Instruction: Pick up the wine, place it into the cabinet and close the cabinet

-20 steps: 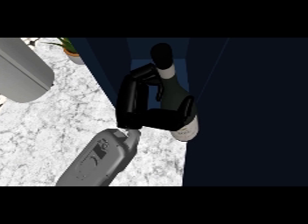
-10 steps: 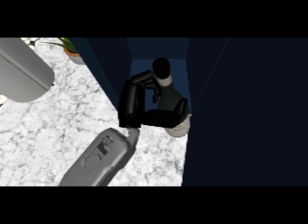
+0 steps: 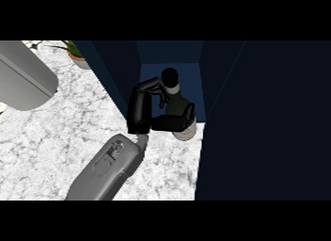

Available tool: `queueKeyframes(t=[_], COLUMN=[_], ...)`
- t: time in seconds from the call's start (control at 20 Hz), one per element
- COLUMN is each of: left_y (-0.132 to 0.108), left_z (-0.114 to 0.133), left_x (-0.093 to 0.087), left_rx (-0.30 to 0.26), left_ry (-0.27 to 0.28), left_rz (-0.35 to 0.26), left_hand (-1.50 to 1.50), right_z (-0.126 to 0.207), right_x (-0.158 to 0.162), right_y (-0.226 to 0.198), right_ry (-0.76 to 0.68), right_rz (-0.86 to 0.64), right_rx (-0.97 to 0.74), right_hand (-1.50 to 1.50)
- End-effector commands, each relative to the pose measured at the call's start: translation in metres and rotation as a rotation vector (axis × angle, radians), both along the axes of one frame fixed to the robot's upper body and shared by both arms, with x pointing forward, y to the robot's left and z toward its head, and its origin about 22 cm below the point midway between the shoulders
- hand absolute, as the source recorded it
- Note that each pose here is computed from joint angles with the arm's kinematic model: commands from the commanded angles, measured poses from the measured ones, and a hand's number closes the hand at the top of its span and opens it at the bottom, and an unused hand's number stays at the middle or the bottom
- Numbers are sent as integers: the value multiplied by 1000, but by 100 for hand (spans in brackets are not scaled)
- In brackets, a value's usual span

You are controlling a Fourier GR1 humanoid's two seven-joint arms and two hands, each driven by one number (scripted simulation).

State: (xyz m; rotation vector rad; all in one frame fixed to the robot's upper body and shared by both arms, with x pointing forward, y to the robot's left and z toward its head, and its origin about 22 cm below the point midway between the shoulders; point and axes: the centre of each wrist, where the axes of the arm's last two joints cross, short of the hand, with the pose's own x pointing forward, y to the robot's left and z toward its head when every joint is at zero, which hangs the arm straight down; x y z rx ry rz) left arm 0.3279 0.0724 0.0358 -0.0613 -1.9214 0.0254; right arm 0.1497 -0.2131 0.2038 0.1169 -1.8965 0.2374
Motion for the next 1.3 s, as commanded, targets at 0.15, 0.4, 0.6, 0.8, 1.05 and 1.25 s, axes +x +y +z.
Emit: queueKeyframes(t=[0.15, 0.4, 0.6, 0.8, 1.05, 1.25], left_y=[1, 23, 21, 9, 17, 22], left_z=[1, 2, -4, 13, 1, 3], left_x=[10, 30, 45, 58, 66, 87], left_rx=[-20, -18, -44, -27, 4, 16], left_ry=[-16, 26, 41, 71, 111, 84], left_rz=[33, 32, 8, 22, 17, 53], left_hand=[150, 150, 150, 150, 150, 150], right_z=[7, 4, 17, 11, 9, 7], right_x=[-24, -22, -27, -22, -13, -15], right_y=[-3, -1, 0, -1, -7, -2], right_ry=[-47, -40, -24, -31, -20, -14], right_rz=[44, 39, 38, 46, 38, 83], right_rx=[42, 35, 47, 40, 46, 51], right_hand=[-150, -150, -150, -150, -150, -150])
